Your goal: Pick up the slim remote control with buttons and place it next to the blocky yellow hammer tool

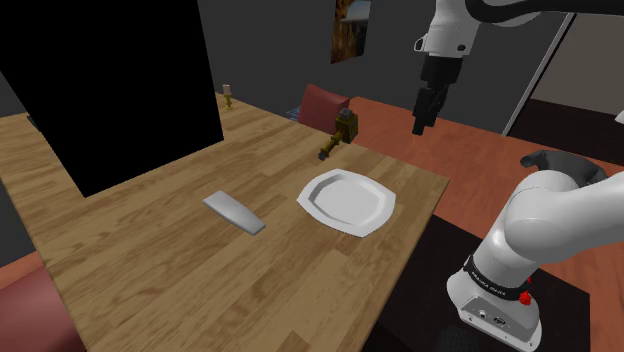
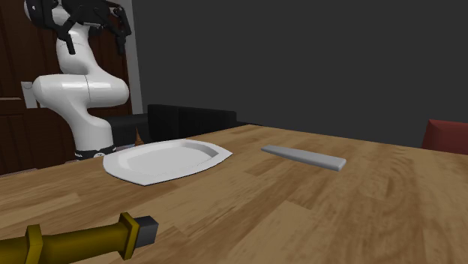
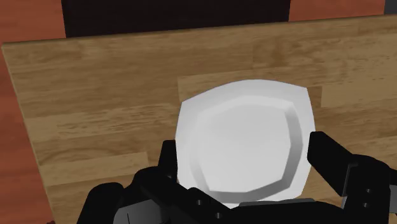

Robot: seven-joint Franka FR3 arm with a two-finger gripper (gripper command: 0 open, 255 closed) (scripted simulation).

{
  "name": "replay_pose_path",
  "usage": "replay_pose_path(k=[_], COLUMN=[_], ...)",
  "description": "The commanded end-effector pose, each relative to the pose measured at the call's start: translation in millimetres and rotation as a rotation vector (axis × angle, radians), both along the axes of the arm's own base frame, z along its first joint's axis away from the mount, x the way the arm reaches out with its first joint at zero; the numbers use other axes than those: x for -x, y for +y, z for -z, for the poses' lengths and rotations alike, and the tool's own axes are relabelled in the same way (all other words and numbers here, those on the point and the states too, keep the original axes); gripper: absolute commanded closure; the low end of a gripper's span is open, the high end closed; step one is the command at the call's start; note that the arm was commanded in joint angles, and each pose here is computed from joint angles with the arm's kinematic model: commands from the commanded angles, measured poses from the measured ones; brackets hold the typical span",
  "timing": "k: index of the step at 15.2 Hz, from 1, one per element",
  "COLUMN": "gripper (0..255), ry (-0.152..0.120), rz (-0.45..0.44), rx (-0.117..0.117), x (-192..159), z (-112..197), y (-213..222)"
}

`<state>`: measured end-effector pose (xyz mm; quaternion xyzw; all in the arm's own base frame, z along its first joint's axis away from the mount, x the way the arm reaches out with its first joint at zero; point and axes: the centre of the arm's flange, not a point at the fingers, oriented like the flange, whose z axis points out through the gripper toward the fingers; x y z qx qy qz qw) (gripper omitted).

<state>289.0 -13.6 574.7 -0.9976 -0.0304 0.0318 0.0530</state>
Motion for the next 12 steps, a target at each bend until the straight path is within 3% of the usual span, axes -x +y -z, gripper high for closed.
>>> replay_pose_path(k=[1,12], gripper=[0,0], ry=[0.000,-0.021], rz=[0.000,-0.009], rx=[0.000,0.026], x=[0,-84], z=[0,56], y=[0,106])
